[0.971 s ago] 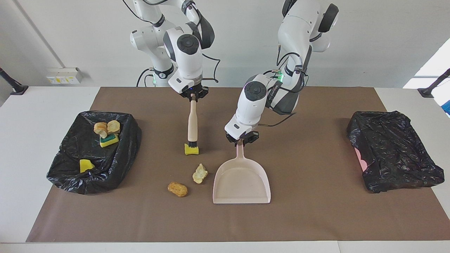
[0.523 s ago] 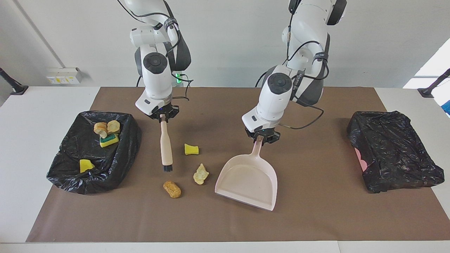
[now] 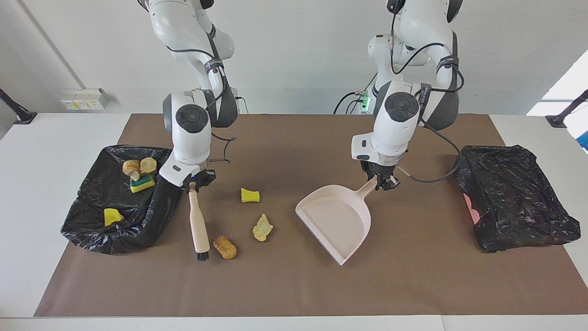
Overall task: Sweep and dump trash in bin
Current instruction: 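Grasp the brush with the right gripper while the left gripper positions the dustpan, then sweep the cracker and bread into the dustpan with the right gripper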
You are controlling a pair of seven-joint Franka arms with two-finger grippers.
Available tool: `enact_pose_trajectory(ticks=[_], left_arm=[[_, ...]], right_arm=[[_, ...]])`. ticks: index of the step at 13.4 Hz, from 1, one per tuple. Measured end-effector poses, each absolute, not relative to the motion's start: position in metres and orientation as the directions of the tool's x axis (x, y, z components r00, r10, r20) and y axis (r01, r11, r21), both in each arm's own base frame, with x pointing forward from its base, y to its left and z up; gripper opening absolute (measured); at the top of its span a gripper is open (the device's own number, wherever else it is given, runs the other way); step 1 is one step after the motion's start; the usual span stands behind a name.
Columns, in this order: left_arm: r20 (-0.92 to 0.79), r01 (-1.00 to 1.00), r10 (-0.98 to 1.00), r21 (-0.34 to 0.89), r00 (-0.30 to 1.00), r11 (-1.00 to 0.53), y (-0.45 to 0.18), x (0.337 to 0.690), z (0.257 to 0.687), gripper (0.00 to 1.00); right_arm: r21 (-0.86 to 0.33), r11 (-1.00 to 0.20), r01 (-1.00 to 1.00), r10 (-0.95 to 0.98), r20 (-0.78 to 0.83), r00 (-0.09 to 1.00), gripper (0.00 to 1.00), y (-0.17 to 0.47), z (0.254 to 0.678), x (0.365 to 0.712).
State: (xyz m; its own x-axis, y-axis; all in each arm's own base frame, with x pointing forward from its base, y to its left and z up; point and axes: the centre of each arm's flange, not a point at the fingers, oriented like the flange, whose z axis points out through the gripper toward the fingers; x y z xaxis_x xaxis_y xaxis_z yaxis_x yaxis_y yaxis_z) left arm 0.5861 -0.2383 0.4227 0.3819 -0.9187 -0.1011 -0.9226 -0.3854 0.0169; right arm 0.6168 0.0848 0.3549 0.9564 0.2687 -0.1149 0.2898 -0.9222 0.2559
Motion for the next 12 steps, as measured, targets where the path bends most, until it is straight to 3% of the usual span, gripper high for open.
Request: enact_pose_trajectory(ticks=[3,5,8,12], left_arm=[[-0.108,-0.982,-0.979,0.057,0.172,-0.179,-0.226,0.581,0.414,0.33],[-0.096,-0.991,-0.988,0.044,0.119,-0.123,-0.224,0.570,0.403,0.33],[-0.068,-0.993,-0.991,-0.005,0.116,-0.116,-0.221,0.551,0.387,0.33],[-0.070,-0.954,-0.951,-0.012,0.301,-0.301,-0.233,0.535,0.379,0.33]], right_arm=[[0.240,-0.919,0.314,0.292,-0.123,0.948,0.26,0.104,0.339,0.621],[0.200,-0.927,0.318,0.302,-0.107,0.947,0.26,0.140,0.344,0.617],[0.123,-0.944,0.306,0.293,-0.117,0.949,0.26,0.201,0.344,0.597],[0.046,-0.937,0.346,0.335,-0.155,0.929,0.26,0.266,0.343,0.564]])
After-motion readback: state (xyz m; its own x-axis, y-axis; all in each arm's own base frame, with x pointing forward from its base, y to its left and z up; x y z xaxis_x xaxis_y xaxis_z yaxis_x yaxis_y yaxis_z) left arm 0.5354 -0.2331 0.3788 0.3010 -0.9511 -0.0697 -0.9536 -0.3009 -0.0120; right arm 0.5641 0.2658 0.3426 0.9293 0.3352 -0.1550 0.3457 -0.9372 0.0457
